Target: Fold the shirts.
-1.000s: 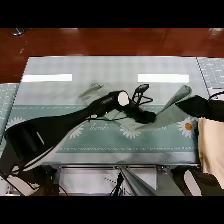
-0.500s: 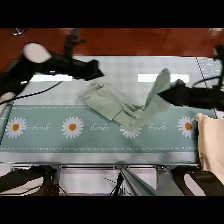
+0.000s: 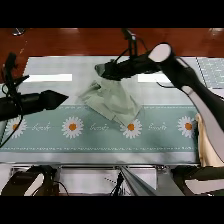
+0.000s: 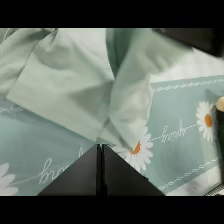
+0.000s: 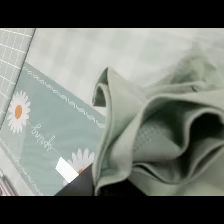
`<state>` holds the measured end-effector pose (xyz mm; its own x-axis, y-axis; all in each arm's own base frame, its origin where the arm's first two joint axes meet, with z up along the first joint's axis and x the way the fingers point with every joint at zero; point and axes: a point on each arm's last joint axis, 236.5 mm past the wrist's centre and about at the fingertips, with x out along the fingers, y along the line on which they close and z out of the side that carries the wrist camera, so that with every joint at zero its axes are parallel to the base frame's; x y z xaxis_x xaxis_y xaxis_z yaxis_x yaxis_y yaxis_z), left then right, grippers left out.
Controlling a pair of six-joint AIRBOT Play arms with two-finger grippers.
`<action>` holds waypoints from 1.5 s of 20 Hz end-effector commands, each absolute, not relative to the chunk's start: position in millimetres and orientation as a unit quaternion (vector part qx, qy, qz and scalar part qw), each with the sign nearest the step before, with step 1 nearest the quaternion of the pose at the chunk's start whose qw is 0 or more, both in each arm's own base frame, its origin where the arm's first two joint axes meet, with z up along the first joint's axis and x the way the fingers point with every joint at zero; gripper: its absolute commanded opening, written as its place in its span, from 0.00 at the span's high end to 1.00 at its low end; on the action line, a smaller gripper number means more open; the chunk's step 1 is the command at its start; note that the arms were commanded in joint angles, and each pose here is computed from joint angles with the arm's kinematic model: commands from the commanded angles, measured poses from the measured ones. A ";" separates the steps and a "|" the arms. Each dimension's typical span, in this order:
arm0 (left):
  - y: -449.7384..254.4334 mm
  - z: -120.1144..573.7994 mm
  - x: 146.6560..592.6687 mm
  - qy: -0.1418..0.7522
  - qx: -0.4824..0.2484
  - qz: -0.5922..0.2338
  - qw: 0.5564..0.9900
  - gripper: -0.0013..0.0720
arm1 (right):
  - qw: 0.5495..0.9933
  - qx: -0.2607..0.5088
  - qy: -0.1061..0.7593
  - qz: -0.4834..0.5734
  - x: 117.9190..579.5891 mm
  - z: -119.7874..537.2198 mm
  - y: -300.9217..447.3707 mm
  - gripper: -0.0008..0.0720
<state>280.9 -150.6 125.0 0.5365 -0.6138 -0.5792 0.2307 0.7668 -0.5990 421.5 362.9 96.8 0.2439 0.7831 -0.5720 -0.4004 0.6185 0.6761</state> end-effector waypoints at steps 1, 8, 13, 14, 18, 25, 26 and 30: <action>-147.6 93.9 259.5 0.431 -0.240 -0.241 0.836 0.95 | 0.745 0.211 0.501 0.387 443.2 57.7 402.1 0.96; -138.2 80.9 276.2 0.414 -0.255 -0.211 0.848 0.95 | 0.693 0.241 0.551 0.397 420.9 30.1 429.8 0.25; -131.9 71.8 292.9 0.410 -0.264 -0.191 0.852 0.95 | 0.650 0.151 0.617 0.418 382.6 47.5 361.6 0.12; -132.0 69.1 293.3 0.414 -0.266 -0.189 0.850 0.95 | 0.668 0.128 0.620 0.391 388.4 58.4 327.2 0.12; -132.2 66.8 293.5 0.418 -0.267 -0.188 0.848 0.95 | 0.779 0.041 0.580 0.235 395.5 115.2 179.4 0.12; -132.4 66.6 293.4 0.419 -0.267 -0.188 0.847 0.95 | 0.815 0.366 0.449 -0.001 289.4 -5.7 99.3 0.13; -132.4 66.7 293.4 0.419 -0.267 -0.188 0.847 0.95 | 0.785 0.424 0.451 0.001 277.6 -25.5 112.9 0.13; -132.7 65.8 293.8 0.420 -0.269 -0.187 0.846 0.95 | 0.738 0.434 0.514 0.047 260.1 -68.4 159.4 0.14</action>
<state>293.5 -132.7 66.7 0.5781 -0.5432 -0.6089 0.0942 0.7856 -0.6115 269.7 145.6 -38.9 0.4616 0.4728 -0.7506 0.3115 0.7058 0.6362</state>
